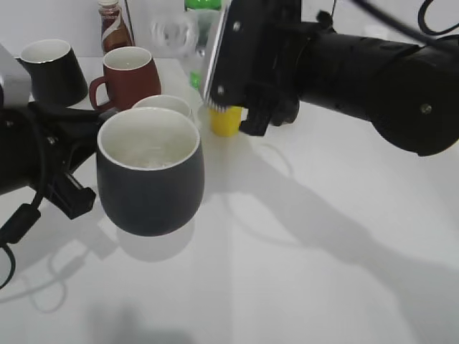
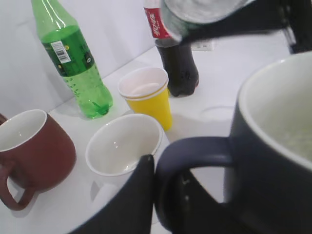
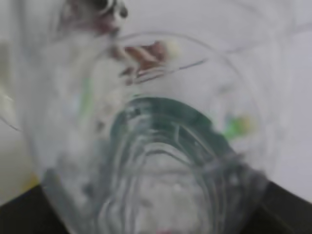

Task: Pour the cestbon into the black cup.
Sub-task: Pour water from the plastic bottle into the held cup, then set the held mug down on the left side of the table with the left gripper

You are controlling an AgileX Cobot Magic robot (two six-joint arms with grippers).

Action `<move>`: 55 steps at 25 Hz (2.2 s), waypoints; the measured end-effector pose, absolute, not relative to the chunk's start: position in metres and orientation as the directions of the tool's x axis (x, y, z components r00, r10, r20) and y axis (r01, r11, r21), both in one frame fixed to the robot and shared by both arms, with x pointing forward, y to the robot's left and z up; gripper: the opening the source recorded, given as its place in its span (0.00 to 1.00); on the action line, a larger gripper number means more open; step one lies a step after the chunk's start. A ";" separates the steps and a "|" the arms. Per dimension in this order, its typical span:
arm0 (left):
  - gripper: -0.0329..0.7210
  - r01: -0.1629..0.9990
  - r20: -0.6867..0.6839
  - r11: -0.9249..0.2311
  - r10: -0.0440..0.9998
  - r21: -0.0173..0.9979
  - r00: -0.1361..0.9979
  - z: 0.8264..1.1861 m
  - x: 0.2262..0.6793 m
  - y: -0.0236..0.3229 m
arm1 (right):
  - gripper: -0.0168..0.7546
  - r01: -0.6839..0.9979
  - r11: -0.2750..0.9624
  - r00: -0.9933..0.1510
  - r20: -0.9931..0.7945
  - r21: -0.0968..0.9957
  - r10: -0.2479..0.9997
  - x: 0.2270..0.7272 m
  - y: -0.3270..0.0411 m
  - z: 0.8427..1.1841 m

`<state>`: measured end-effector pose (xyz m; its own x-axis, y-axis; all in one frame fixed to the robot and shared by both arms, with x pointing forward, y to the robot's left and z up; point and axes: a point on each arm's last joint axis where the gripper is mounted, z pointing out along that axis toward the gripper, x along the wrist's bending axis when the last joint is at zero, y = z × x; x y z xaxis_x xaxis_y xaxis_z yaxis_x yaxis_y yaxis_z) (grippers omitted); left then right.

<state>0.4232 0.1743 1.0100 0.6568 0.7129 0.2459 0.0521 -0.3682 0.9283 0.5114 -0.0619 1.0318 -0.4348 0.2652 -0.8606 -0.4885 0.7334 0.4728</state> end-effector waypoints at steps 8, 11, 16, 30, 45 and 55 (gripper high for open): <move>0.11 0.044 0.217 -0.295 0.787 0.954 0.578 1.017 0.434 0.189 | 0.63 -0.006 0.341 -0.662 -0.259 0.940 0.703 0.511 -0.075 1.043; 0.11 0.039 0.207 -0.259 0.846 0.965 0.491 1.021 0.445 0.208 | 0.63 0.088 0.231 -0.637 -0.124 0.969 0.761 0.519 -0.091 1.047; 0.11 0.065 0.194 -0.223 0.934 0.973 0.300 1.022 0.462 0.252 | 0.63 0.219 0.115 -0.552 0.026 0.969 0.833 0.529 -0.126 1.029; 0.11 0.071 0.123 -0.137 0.976 0.988 0.178 0.937 0.516 0.284 | 0.63 0.332 0.106 -0.515 0.085 0.937 0.853 0.513 -0.151 0.991; 0.17 0.172 0.102 -0.134 0.978 0.976 0.183 0.893 0.522 0.285 | 0.63 0.324 0.091 -0.514 0.095 0.942 0.853 0.512 -0.151 0.994; 0.37 0.158 0.101 -0.134 0.975 0.978 0.198 0.901 0.514 0.284 | 0.63 0.326 0.089 -0.513 0.097 0.941 0.853 0.512 -0.151 0.994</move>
